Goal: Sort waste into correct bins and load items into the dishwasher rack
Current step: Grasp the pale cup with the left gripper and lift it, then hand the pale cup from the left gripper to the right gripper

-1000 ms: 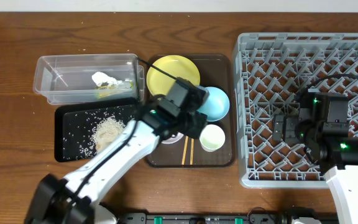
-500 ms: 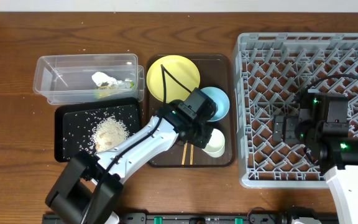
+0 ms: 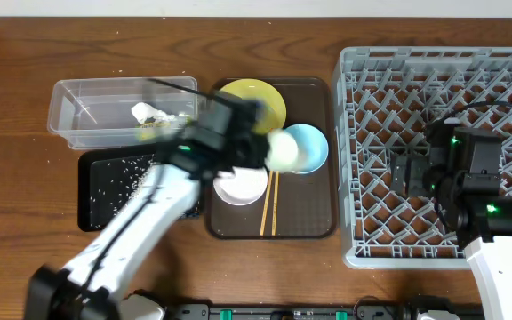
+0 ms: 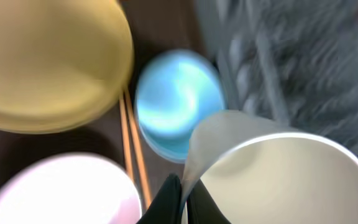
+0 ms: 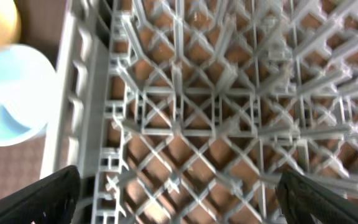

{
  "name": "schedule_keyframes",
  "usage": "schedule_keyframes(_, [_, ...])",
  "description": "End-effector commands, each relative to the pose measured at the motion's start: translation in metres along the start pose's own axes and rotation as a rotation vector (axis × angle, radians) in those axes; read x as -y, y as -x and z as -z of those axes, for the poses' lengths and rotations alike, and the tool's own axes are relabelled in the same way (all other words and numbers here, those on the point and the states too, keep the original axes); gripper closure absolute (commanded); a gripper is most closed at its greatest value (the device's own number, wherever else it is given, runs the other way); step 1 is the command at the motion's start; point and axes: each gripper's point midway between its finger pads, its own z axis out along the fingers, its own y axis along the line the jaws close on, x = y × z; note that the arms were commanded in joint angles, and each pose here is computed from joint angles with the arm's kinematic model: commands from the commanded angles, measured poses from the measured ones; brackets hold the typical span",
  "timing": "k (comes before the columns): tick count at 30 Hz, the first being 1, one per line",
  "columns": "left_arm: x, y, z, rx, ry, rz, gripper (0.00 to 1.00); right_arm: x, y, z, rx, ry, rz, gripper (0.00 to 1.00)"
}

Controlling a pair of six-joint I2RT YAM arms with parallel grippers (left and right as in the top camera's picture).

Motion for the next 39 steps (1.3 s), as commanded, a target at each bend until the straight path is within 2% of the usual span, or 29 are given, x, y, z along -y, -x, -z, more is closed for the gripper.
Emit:
schedule_keyframes(1, [0.004, 0.026, 0.020, 0.020, -0.182, 0.218, 0.94, -0.022, 0.018, 0.007, 0.060, 0.139, -0.018, 0.01])
schedule_keyframes(3, [0.010, 0.042, 0.029, 0.023, -0.330, 0.260, 0.94, -0.062, 0.024, 0.016, 0.096, 0.373, 0.084, 0.01])
schedule_keyframes(7, [0.035, 0.057, 0.050, -0.059, -0.673, 0.238, 0.94, -0.126, 0.015, 0.046, 0.133, 0.814, 0.268, 0.01])
schedule_keyframes(10, [0.044, 0.051, 0.052, -0.139, -0.776, 0.229, 0.94, -0.149, 0.006, 0.051, 0.119, 0.968, 0.322, 0.01])
schedule_keyframes(16, [0.065, 0.032, 0.048, -0.233, -0.838, 0.200, 0.94, -0.183, 0.006, 0.038, 0.125, 1.076, 0.404, 0.01])
schedule_keyframes(20, [0.077, 0.023, 0.046, -0.267, -0.853, 0.183, 0.94, -0.204, 0.022, 0.043, 0.231, 1.154, 0.481, 0.01])
schedule_keyframes(29, [0.086, 0.016, 0.043, -0.293, -0.862, 0.170, 0.94, -0.215, 0.063, 0.065, 0.412, 1.200, 0.488, 0.01])
schedule_keyframes(33, [0.086, 0.016, 0.043, -0.293, -0.862, 0.170, 0.94, -0.217, 0.062, 0.071, 0.421, 1.240, 0.505, 0.12])
schedule_keyframes(39, [0.086, 0.016, 0.043, -0.293, -0.862, 0.170, 0.94, -0.217, 0.061, 0.071, 0.416, 1.242, 0.498, 0.17])
